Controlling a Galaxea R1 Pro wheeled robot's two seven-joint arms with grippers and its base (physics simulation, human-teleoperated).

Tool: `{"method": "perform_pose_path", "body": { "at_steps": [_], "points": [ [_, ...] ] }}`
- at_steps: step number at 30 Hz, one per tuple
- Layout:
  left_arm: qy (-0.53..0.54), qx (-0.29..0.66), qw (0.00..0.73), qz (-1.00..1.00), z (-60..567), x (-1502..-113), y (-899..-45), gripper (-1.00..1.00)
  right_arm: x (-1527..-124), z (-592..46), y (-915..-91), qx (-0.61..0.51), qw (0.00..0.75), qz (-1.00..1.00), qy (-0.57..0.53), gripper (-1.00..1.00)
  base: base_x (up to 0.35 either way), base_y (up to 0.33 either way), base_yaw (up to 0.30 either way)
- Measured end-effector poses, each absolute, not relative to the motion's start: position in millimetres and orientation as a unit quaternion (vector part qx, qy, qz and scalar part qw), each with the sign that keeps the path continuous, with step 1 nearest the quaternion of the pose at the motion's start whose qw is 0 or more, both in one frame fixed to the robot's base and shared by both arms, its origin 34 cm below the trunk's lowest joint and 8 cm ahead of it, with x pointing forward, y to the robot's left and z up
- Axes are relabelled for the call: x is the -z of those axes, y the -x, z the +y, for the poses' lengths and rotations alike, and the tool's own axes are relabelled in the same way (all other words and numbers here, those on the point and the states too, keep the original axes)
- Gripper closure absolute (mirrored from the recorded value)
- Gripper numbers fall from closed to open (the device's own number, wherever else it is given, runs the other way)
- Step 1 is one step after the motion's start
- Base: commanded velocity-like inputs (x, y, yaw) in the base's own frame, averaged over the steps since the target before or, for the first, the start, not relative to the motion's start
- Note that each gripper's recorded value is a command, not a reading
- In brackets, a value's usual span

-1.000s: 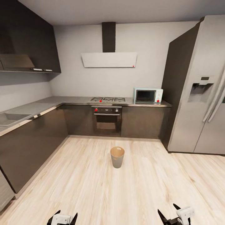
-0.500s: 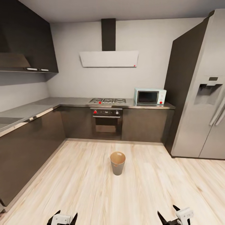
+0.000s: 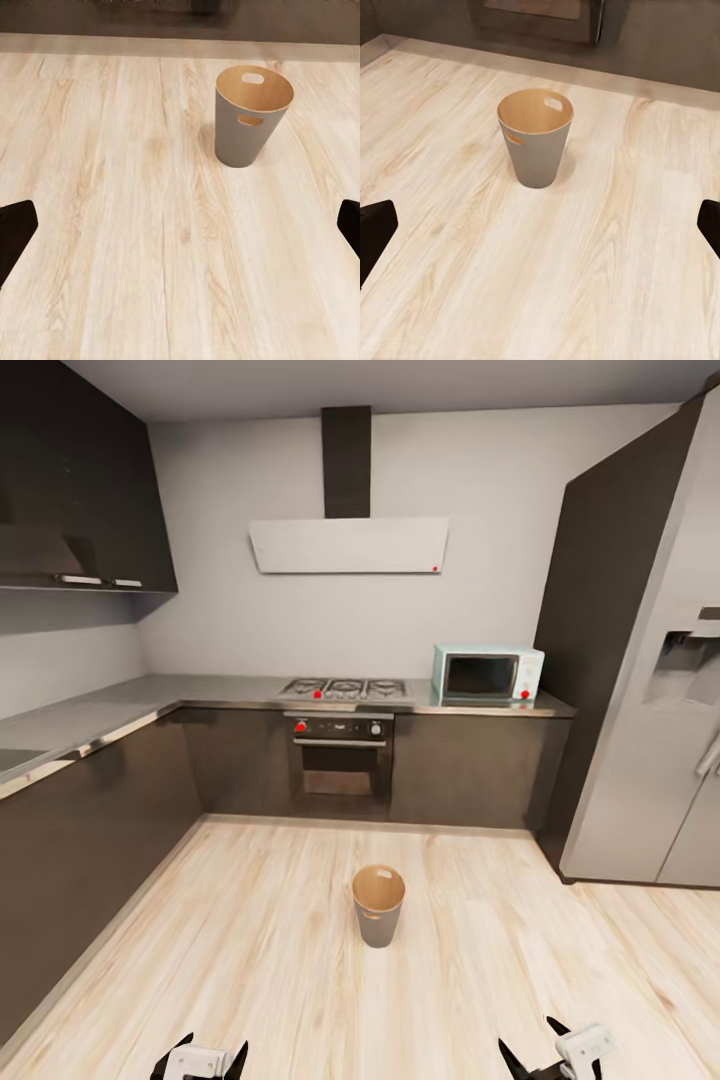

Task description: Put the three can of soda from the living room inside the tash can in the kitchen.

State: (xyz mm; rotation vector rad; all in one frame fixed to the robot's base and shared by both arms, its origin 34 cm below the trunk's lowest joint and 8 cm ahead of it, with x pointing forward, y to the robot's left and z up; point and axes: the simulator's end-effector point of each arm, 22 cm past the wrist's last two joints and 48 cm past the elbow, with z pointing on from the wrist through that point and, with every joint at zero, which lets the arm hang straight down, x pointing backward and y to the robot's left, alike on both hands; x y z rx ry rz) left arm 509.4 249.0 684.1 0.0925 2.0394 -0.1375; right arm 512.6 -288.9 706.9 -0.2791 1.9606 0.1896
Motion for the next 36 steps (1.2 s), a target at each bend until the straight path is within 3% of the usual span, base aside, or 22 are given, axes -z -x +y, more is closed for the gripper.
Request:
{"method": "perform_pose_path", "body": {
  "at_steps": [9,22,36],
  "points": [
    [-0.039,0.057,0.521,0.851,249.0,-684.1,-509.4,-1.0,-706.3,-280.1,-512.5,-0.086,0.544,0.826,0.125,-1.0,0.323,0.0,0.038],
    [-0.039,0.058,0.521,0.851,248.8,-684.1,-509.4,-1.0,-705.9,-279.8,-512.3,-0.087,0.543,0.826,0.125,-1.0,0.323,0.0,0.174],
    [-0.039,0.058,0.521,0.851,248.8,-684.1,-509.4,-1.0,-706.2,-280.5,-512.4,-0.086,0.543,0.826,0.124,-1.0,0.323,0.0,0.007]
  ]
}}
